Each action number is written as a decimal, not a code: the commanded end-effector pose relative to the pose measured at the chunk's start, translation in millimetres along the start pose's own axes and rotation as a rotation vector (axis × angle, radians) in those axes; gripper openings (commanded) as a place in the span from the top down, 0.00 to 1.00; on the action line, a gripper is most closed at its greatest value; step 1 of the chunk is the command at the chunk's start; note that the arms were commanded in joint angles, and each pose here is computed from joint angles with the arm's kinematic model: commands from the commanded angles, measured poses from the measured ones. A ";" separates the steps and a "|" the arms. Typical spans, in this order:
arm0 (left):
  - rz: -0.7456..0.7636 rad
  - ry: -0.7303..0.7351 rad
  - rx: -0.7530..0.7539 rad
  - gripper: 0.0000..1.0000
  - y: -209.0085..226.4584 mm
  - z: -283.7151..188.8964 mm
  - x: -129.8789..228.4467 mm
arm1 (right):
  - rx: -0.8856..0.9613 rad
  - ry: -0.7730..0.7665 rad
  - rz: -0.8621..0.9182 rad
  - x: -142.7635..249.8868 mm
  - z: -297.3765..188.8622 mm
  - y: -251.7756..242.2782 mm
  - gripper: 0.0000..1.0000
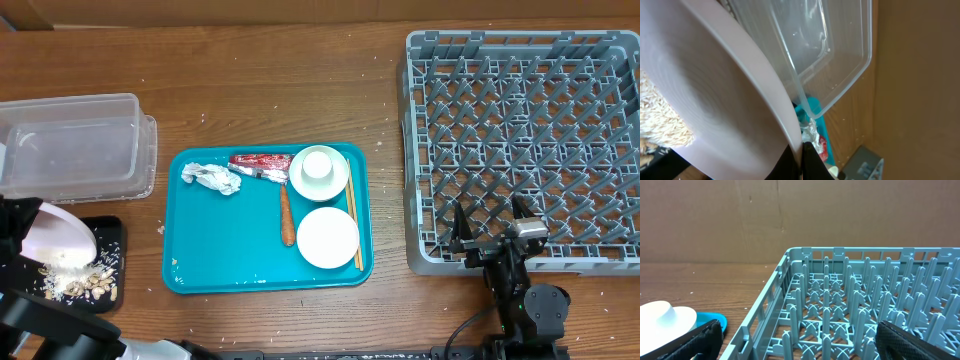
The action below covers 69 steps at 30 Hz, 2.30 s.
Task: Sort waste into correct bins and load items into the dishwasher
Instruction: 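Lift the plate left and tip the rice onto the black tray, then return the emptied plate to the teal tray with the left gripper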
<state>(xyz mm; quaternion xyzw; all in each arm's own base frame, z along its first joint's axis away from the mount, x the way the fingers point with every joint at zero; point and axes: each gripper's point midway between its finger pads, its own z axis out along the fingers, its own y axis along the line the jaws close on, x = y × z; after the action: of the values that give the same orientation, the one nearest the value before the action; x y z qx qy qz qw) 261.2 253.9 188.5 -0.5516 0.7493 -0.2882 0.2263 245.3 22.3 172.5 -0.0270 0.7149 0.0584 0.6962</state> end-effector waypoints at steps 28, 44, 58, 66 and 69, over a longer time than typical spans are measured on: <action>-0.006 -0.018 0.403 0.96 -31.8 -55.3 5.1 | -0.002 -0.007 0.003 1.0 -0.1 0.0 0.00; 0.342 0.077 0.187 0.96 -84.2 -70.4 134.6 | -0.002 -0.007 0.003 1.0 -0.1 -0.1 0.00; 0.895 0.198 -0.352 0.96 -84.4 -10.8 266.6 | -0.002 -0.007 0.003 1.0 -0.1 -0.1 0.00; 0.947 0.230 -0.520 0.96 -50.4 59.3 305.8 | -0.002 -0.007 0.003 1.0 -0.1 0.0 0.00; 0.980 0.261 -0.537 0.96 -41.4 90.3 316.9 | -0.002 -0.007 0.003 1.0 -0.1 0.0 0.00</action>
<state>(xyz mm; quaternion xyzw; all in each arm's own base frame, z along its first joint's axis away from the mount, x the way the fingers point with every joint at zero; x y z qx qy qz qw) 253.7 -77.4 166.7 -0.1169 0.9867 -0.0514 0.1008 245.3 22.4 172.6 -0.0270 0.7148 0.0587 0.6964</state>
